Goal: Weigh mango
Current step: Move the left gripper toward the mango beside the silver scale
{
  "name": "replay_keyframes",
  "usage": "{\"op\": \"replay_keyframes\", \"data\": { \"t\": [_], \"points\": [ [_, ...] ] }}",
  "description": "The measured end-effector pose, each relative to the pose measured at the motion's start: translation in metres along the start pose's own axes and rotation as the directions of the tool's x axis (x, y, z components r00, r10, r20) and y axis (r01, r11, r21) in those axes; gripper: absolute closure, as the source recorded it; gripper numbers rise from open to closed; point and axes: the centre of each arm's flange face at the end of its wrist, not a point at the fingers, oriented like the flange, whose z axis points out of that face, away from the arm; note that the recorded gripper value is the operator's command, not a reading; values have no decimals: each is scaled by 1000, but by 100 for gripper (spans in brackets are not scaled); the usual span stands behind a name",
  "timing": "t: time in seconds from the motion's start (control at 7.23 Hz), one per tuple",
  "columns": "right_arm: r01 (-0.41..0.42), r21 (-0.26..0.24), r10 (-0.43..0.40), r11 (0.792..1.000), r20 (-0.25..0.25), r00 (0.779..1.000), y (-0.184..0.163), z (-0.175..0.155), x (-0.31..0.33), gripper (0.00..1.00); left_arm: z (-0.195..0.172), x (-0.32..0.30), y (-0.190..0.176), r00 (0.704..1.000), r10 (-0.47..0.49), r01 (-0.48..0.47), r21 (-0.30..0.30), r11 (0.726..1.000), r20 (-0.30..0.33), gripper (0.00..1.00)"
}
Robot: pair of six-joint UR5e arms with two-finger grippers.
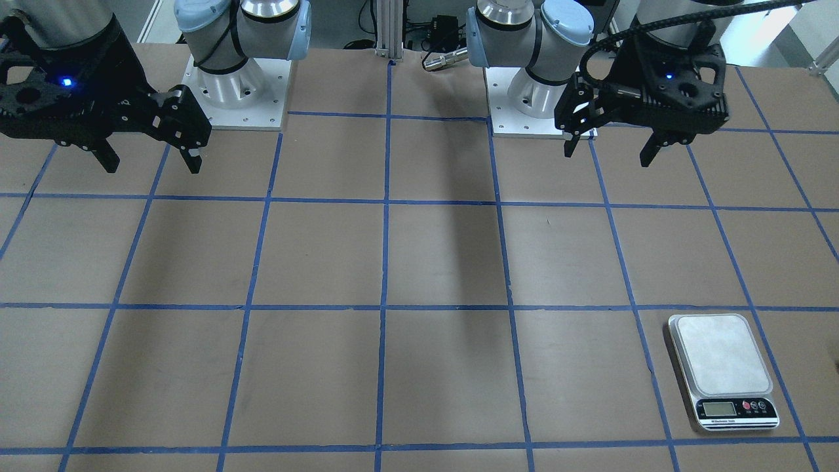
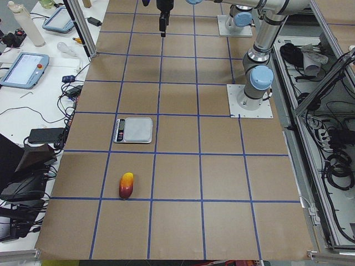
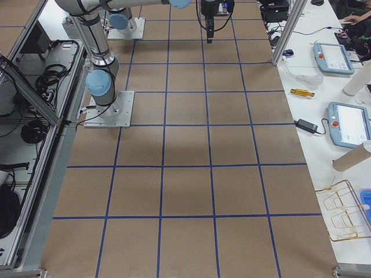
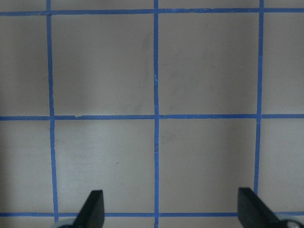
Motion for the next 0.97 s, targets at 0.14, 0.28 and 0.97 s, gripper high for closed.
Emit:
{"op": "replay_keyframes", "data": {
  "t": [0.14, 0.28, 0.97],
  "points": [
    [0, 0, 0, 1000, 0, 1000, 0, 0, 0, 0, -4, -32, 7, 999, 36, -36, -10, 999, -1, 0],
    [0, 0, 0, 1000, 0, 1000, 0, 0, 0, 0, -6, -72, 18, 996, 84, -85, -26, 996, -7, 0],
    [0, 0, 0, 1000, 0, 1000, 0, 0, 0, 0, 21, -285, 85, 958, 281, -285, -55, 957, -64, 0]
  ]
}}
